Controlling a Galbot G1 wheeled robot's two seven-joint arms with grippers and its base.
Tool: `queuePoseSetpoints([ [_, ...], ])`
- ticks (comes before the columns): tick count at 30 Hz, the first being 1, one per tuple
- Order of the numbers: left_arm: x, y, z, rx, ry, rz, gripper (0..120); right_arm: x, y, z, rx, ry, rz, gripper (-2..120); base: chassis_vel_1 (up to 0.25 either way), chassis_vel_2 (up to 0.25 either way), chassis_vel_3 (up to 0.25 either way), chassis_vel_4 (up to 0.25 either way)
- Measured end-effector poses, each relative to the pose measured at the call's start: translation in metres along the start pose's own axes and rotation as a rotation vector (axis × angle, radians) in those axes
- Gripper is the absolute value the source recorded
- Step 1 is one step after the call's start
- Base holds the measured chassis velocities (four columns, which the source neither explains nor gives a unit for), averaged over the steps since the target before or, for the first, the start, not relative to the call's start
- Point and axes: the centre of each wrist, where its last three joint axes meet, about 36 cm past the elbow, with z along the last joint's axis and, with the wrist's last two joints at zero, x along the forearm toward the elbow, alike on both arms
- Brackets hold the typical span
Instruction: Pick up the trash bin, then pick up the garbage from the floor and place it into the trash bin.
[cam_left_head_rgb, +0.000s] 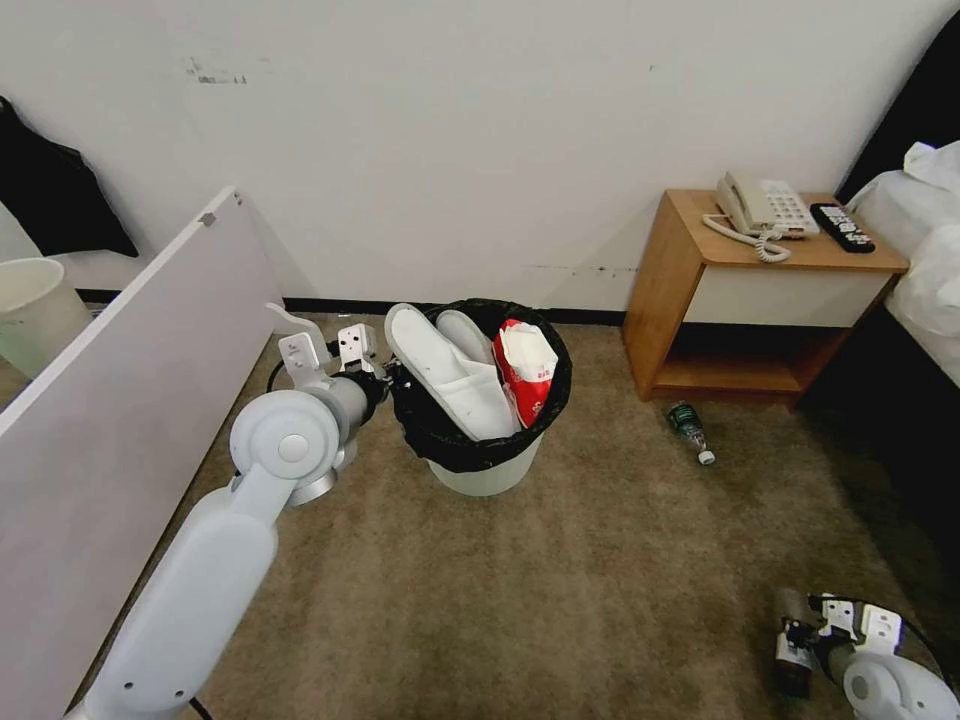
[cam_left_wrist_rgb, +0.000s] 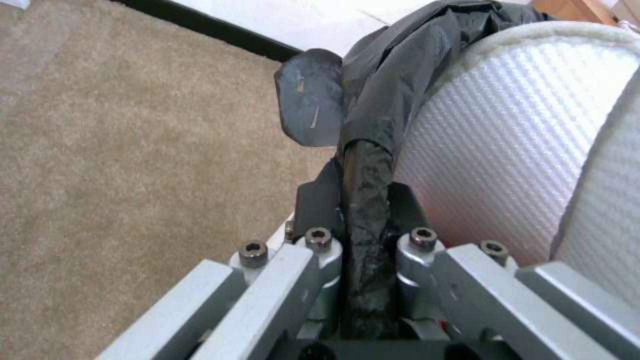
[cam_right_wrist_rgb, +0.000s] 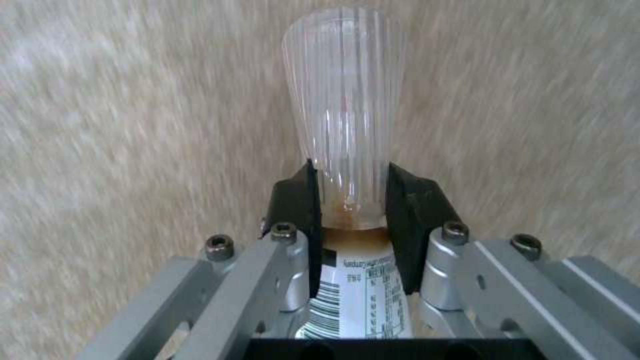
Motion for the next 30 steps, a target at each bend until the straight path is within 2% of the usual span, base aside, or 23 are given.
queuePoseSetpoints([
  [6,0.001,-0.001,0.001,0.001,0.003,-0.004,4,0.023,0.006,-0.032,0.047,-0.119,-0.027,19,0.0,0.0,0.0,0.0],
  [14,0.004,-0.006,0.003,0.002,0.01,-0.003,4,0.082,0.041,-0.103,0.059,-0.347,-0.136,19,0.0,0.0,0.0,0.0],
  [20,0.006,-0.007,0.003,-0.001,0.013,-0.004,4,0.112,0.055,-0.131,0.085,-0.455,-0.193,19,0.0,0.0,0.0,0.0],
  [22,0.006,-0.009,0.004,-0.003,0.018,-0.003,4,0.135,0.068,-0.146,0.116,-0.537,-0.254,19,0.0,0.0,0.0,0.0],
  [30,0.005,-0.012,0.006,-0.006,0.026,0.001,4,0.177,0.089,-0.168,0.197,-0.721,-0.39,19,0.0,0.0,0.0,0.0],
])
